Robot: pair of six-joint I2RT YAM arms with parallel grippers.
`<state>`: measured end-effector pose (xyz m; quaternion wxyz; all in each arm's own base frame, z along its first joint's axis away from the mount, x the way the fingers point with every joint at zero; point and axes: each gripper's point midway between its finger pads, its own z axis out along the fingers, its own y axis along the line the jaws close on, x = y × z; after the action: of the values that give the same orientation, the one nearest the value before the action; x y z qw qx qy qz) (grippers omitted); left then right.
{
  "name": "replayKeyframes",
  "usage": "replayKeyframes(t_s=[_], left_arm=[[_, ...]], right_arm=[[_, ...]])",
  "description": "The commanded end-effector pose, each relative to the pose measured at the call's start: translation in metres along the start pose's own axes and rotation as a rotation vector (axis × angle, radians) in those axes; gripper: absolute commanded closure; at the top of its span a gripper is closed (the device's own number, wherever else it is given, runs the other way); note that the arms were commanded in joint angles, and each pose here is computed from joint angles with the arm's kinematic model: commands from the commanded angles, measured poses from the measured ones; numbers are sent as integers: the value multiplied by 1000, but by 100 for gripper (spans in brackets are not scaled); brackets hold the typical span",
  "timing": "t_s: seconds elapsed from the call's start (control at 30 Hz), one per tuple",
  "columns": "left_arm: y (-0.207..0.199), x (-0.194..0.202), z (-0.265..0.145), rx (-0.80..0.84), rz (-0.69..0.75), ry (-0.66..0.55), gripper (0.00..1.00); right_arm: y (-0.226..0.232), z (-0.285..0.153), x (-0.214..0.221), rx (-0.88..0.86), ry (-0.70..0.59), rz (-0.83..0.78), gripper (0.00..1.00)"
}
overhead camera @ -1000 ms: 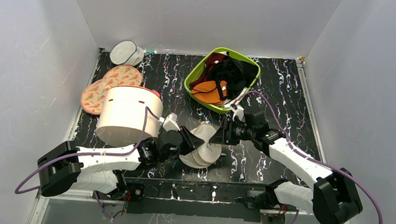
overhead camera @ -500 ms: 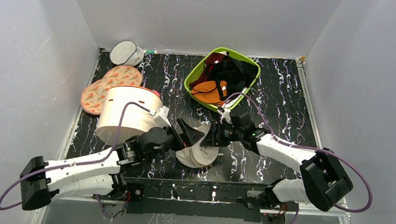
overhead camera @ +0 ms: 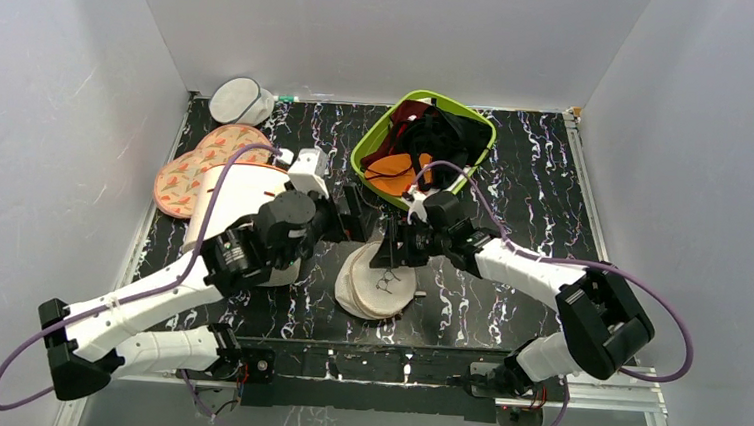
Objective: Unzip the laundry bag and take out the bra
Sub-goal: Close the laundry bag at the center of the board, then reset both arms
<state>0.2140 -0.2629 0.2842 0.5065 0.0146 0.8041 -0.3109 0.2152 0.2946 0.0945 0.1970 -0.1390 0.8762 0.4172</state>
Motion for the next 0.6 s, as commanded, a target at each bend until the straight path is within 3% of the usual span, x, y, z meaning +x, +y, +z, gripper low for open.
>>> replayKeyframes(t_s=[0.0, 0.17, 0.33, 0.57], left_arm=[[29, -15, 19, -65, 130, 27, 2], [52, -60, 31, -97, 146, -25, 2], [76, -112, 23, -158, 155, -122, 2], [107, -181, 1, -275, 196, -250, 2]], right_arm=[[7, -12, -37, 61, -92, -148, 35], [-20, -34, -58, 213, -137, -156, 21], [-40, -86, -105, 316, -303, -146, 7], [-52, -195, -180, 481, -569, -143, 2]])
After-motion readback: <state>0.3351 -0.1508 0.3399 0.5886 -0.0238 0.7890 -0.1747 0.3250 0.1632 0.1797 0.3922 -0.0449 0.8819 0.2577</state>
